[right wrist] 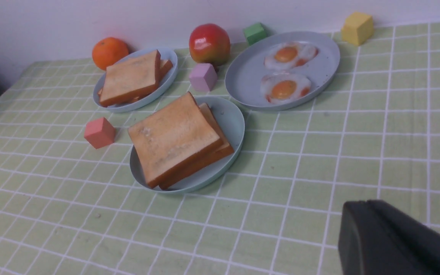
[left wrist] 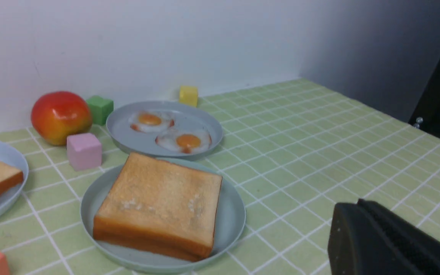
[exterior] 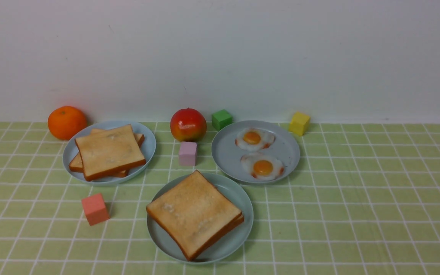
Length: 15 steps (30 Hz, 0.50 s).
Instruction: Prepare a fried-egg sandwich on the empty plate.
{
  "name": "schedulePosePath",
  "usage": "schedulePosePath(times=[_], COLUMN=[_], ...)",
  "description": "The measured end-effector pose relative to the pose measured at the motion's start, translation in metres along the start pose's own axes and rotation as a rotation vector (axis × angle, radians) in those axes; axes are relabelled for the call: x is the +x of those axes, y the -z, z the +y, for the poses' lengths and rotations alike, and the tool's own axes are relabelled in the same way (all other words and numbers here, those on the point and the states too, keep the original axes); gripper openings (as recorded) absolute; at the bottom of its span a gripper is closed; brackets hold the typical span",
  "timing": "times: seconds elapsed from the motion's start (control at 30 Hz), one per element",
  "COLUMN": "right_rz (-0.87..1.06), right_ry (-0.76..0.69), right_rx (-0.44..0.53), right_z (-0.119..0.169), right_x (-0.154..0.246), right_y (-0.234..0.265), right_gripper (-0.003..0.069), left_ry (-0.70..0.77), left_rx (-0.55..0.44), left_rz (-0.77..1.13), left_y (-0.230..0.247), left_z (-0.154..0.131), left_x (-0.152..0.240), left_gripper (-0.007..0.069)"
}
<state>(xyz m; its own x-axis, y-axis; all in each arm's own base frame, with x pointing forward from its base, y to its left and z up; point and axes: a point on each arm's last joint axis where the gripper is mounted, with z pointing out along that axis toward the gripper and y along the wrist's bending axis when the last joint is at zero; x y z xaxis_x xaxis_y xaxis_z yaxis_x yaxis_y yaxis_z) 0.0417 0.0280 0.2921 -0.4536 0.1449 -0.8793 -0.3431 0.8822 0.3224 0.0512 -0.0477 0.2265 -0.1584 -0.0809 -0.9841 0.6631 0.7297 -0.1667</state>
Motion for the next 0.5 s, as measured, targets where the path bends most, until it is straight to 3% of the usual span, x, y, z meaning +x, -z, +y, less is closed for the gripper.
schedulePosePath(times=[0.27, 0.5], right_rz=[0.042, -0.127], right_ry=[0.010, 0.047], right_rx=[0.020, 0.206], right_z=[-0.003, -0.021], right_x=[0.007, 0.022], right_y=[-0.002, -0.004], right_gripper=[0.0016, -0.0013], left_ry=[0.000, 0.000], left_rx=[-0.003, -0.003], left_rz=[0.045, 0.045], left_y=[0.000, 0.000], left_z=[0.000, 0.000], left_x=[0.004, 0.004], left_gripper=[-0.0013, -0.0013])
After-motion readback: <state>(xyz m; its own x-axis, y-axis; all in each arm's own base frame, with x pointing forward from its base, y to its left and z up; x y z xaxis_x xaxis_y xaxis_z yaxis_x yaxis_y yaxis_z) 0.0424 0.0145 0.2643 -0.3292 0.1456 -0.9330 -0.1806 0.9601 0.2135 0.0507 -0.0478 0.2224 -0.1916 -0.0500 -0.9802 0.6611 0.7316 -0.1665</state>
